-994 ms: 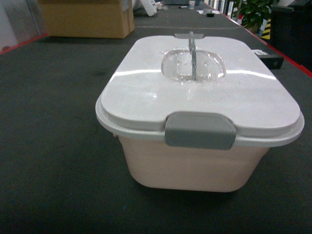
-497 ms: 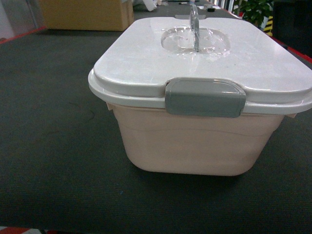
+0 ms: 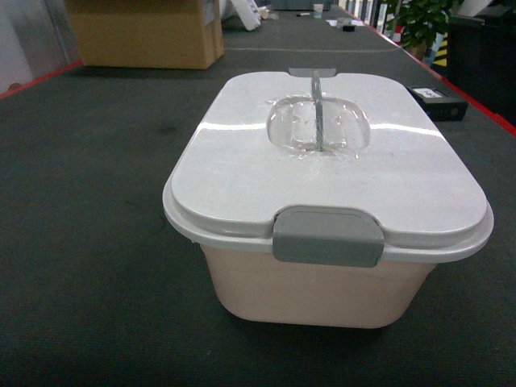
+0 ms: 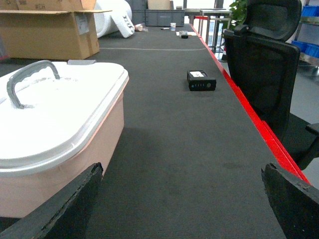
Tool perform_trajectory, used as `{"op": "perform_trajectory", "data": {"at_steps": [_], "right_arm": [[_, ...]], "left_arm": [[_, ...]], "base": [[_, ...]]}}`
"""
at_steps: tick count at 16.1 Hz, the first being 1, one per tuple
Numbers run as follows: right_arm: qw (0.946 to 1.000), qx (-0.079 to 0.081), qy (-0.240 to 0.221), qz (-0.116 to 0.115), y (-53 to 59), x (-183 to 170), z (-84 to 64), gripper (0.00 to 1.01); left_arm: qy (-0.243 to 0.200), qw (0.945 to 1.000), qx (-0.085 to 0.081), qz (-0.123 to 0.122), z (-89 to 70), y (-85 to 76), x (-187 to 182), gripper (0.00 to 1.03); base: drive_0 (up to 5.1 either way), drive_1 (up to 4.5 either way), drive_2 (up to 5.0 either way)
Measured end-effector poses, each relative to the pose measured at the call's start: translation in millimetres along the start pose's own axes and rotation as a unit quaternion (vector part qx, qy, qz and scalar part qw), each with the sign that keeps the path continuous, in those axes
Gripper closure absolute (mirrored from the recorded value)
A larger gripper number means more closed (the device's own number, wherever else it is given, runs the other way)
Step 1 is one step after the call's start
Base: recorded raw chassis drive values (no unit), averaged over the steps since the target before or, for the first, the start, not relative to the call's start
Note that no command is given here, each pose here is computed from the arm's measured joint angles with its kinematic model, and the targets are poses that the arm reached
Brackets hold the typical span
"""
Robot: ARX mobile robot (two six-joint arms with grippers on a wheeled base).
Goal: Pick capacitor and pack into box
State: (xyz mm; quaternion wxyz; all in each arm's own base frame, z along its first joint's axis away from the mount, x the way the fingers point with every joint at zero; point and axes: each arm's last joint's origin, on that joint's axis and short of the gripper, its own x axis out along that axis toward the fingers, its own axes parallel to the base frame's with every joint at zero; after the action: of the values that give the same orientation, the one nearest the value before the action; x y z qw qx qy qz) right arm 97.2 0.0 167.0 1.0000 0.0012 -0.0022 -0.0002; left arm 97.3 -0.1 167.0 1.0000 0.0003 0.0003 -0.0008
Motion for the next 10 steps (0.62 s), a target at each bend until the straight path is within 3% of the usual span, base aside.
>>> {"op": "perform_trajectory", "data": {"at_steps": [10], "right_arm": [[1.0,0.0,0.001,0.0,0.0,0.0,-0.1,0.03]], "left_arm": [[-0.002,1.0,0.0,0.0,0.3,0.0,0.0,0.05]], "base": [[0.0,0.0,0.0]]}}
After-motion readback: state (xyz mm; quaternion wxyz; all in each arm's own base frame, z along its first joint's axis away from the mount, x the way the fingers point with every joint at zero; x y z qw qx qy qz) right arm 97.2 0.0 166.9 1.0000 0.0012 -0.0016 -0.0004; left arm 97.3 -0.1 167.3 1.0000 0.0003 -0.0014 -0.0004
